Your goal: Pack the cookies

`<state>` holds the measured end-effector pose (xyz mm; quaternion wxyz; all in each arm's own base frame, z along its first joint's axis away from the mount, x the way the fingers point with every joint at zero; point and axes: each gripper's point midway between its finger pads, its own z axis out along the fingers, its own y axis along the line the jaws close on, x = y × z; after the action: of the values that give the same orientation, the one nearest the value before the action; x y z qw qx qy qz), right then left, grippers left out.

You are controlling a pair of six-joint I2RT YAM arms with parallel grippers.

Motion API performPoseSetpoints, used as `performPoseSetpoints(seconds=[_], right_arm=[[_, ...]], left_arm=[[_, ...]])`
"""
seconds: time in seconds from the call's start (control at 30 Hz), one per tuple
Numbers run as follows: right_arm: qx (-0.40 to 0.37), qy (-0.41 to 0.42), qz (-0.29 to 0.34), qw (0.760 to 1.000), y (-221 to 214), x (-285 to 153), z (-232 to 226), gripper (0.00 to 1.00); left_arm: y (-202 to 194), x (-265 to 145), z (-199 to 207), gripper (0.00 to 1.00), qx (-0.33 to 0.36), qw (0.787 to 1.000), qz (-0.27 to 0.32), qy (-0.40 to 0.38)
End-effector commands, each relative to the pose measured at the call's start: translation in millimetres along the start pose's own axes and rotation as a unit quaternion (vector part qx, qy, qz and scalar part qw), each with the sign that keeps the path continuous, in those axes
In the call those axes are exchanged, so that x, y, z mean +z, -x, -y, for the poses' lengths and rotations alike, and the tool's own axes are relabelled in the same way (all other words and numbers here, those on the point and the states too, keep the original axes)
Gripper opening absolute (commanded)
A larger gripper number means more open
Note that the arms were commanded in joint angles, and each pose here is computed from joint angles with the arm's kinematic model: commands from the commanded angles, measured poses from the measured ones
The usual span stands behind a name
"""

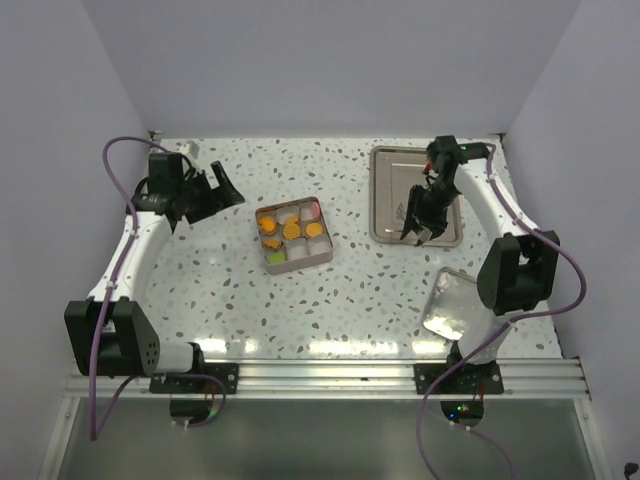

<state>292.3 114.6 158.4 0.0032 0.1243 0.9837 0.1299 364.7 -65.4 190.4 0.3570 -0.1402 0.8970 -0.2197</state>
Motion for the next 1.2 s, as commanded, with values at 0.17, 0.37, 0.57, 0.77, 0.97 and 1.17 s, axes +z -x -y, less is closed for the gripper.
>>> performPoseSetpoints(seconds=[0.17,0.37,0.57,0.77,0.97,1.17], right_arm=[[0.027,-0.069,0.024,0.997,28.6,2.5,65.8,0.47],[0.026,-0.073,0.013,0.997,37.8,9.4,72.2,0.48],[0.027,-0.046,0.002,0.999,40.8,17.4,62.2,0.48],[0.025,-0.022,0.002,0.999,47.0,18.7,52.3,0.48],[0.028,-0.022,-0.004,0.999,50.5,20.5,51.7,0.48],[0.029,-0.035,-0.025,0.999,45.8,32.5,58.1,0.47]], left_arm=[[9.0,1.1,6.1,0.96,0.015,1.000,0.012,-0.012],[9.0,5.6,4.9,0.97,0.014,1.000,0.009,-0.011],[15.6,6.5,3.3,0.96,0.016,1.000,0.014,-0.003],[15.3,10.6,2.0,0.96,0.016,1.000,0.011,-0.002],[18.5,12.9,1.7,0.96,0.016,1.000,0.011,0.000],[15.8,13.7,-1.8,0.96,0.016,1.000,0.009,0.006]])
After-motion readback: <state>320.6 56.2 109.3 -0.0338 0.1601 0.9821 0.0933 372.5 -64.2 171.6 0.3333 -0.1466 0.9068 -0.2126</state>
